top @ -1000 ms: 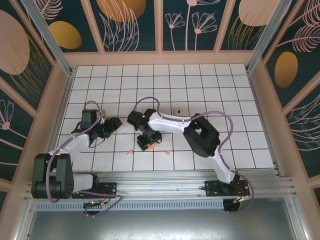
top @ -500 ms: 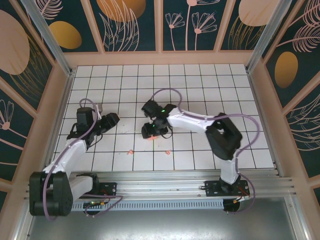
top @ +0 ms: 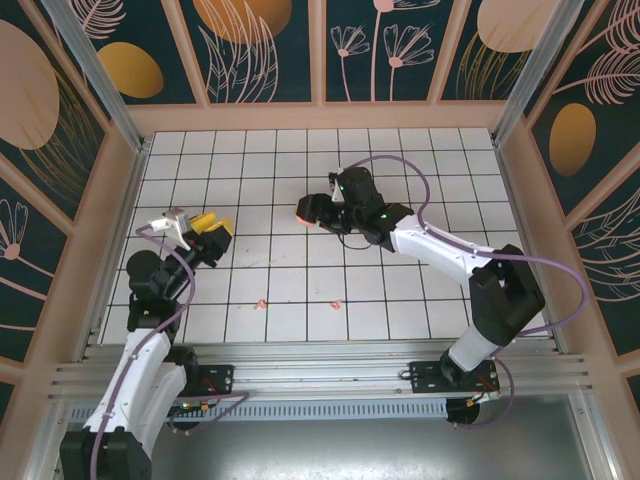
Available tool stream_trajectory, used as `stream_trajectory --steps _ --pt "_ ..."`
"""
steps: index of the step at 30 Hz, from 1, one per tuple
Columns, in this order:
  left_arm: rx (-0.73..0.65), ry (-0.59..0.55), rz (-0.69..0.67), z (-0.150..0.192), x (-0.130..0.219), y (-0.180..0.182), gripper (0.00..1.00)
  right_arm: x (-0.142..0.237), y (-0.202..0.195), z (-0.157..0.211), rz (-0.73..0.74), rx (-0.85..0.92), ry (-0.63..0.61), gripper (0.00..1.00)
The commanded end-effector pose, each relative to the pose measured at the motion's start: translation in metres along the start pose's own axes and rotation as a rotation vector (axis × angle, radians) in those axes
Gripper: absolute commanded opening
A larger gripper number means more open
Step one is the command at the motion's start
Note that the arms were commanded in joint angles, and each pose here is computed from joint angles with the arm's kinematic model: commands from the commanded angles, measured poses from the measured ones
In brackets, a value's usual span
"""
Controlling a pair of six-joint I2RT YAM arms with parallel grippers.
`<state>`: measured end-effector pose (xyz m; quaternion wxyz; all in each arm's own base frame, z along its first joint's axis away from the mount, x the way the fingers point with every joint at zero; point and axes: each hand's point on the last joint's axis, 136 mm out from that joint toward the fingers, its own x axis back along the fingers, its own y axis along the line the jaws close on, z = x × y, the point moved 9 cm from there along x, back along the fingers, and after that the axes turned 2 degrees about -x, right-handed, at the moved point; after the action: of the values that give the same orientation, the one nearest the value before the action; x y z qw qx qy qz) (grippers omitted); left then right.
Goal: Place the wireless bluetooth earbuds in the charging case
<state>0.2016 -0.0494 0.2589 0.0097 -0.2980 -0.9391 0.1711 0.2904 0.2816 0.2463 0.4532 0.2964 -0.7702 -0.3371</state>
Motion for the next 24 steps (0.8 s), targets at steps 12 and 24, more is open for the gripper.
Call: stream_trajectory --steps 12,24 --pt "-0.380 -0.081 0.273 -0.009 -0.004 -0.036 0.52 0.024 0.081 -0.018 -0.434 -0.057 -0.147 0.53" --pt "-0.391 -0.097 0.303 -0.014 -0.018 -0.041 0.52 0.011 0.107 0.014 -0.435 -0.003 -0.098 0.53"
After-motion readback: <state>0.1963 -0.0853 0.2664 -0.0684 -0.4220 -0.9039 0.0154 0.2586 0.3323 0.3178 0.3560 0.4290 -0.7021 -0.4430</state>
